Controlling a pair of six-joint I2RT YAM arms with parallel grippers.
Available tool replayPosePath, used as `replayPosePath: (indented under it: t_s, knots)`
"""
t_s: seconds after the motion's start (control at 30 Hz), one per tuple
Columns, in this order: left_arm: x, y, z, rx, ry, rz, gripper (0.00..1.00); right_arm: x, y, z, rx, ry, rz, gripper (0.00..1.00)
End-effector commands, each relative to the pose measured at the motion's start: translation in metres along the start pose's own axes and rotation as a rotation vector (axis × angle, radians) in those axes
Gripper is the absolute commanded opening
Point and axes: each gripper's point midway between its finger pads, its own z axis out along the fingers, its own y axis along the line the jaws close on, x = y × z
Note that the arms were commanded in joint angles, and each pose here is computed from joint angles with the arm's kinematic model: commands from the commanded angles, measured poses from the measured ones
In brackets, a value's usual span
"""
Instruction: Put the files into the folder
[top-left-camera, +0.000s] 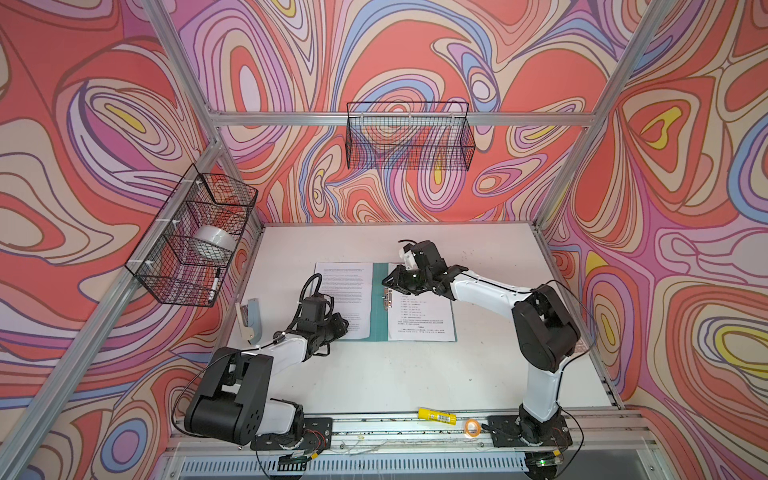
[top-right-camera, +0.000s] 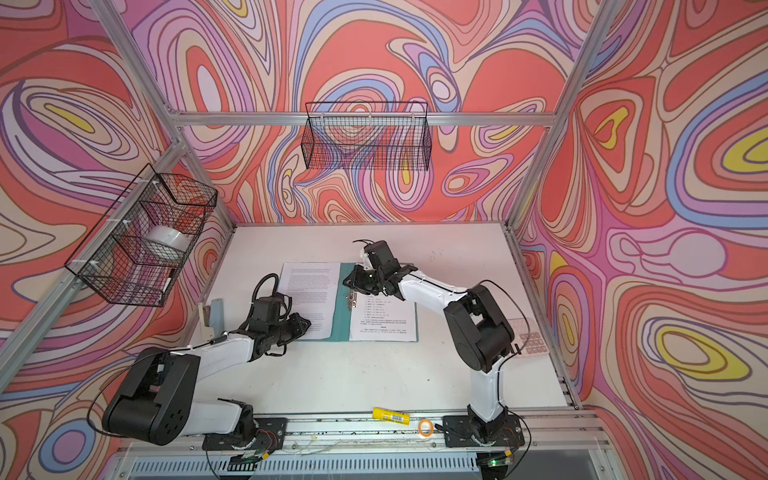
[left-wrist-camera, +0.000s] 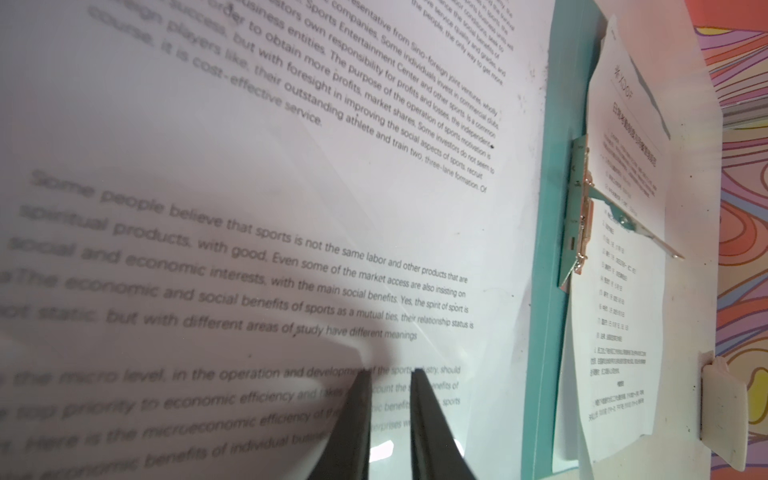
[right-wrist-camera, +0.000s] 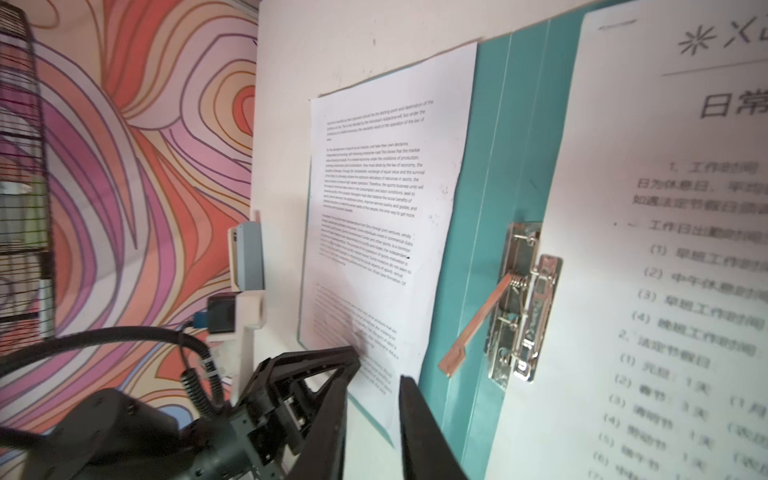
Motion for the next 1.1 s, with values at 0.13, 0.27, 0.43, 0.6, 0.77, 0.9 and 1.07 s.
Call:
replayPosePath:
  t_s: [0.13, 0.27, 0.43, 0.6, 0.77, 0.9, 1.07]
  knots:
    - [0.014, 0.018, 0.001, -0.016, -0.030, -0.132, 0.17, 0.013, -0.003, -0.006, -0.090, -0.022, 0.249, 0.25]
    - [0.020, 0.024, -0.002, -0.048, -0.071, -0.163, 0.17, 0.018, -0.014, -0.005, -0.064, -0.023, 0.258, 0.26]
    - [0.023, 0.028, -0.012, -0.074, -0.128, -0.181, 0.17, 0.023, -0.025, 0.005, -0.041, 0.003, 0.266, 0.26]
    - [0.020, 0.026, -0.018, -0.085, -0.154, -0.165, 0.18, 0.025, -0.032, 0.017, -0.044, 0.025, 0.297, 0.26]
    - [0.020, 0.024, -0.016, -0.084, -0.146, -0.152, 0.17, 0.032, -0.038, 0.025, -0.064, 0.051, 0.341, 0.23]
    - [0.021, 0.023, -0.012, -0.073, -0.135, -0.154, 0.17, 0.034, -0.037, 0.030, -0.084, 0.064, 0.362, 0.22]
    - [0.021, 0.021, -0.010, -0.066, -0.128, -0.152, 0.17, 0.038, -0.040, 0.033, -0.089, 0.079, 0.377, 0.22]
